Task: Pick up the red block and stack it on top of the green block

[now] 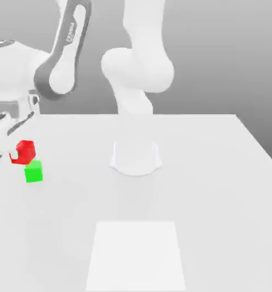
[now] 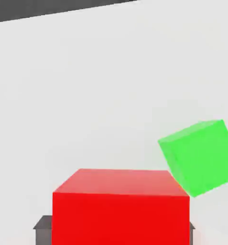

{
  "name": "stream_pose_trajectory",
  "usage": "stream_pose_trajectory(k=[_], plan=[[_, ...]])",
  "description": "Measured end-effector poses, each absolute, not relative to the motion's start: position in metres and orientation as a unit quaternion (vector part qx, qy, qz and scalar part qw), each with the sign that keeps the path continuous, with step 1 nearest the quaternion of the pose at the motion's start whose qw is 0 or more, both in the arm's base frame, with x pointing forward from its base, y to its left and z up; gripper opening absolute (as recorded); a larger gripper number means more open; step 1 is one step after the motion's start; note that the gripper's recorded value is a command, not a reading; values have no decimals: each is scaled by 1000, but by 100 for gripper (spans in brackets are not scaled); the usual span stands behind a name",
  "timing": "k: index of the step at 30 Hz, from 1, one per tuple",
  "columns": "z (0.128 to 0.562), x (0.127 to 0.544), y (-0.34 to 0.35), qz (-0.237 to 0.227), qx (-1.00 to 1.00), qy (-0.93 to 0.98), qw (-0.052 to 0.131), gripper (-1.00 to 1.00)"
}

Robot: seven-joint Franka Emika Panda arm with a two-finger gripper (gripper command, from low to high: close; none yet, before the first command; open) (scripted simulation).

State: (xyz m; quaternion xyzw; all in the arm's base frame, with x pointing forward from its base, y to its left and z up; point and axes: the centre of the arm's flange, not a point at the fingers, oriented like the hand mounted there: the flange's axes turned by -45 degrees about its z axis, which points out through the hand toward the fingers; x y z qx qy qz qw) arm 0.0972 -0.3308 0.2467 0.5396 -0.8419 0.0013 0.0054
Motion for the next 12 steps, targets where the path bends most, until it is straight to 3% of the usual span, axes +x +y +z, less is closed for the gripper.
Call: stream_pose_trajectory(k=[4, 9, 10, 12], plan=[[225, 79, -334, 2, 504, -864, -4, -100], [189, 78, -333, 1, 503, -864, -3, -100], [183, 78, -332, 1, 503, -864, -1, 100], [183, 77, -332, 1, 502, -865, -1, 100]])
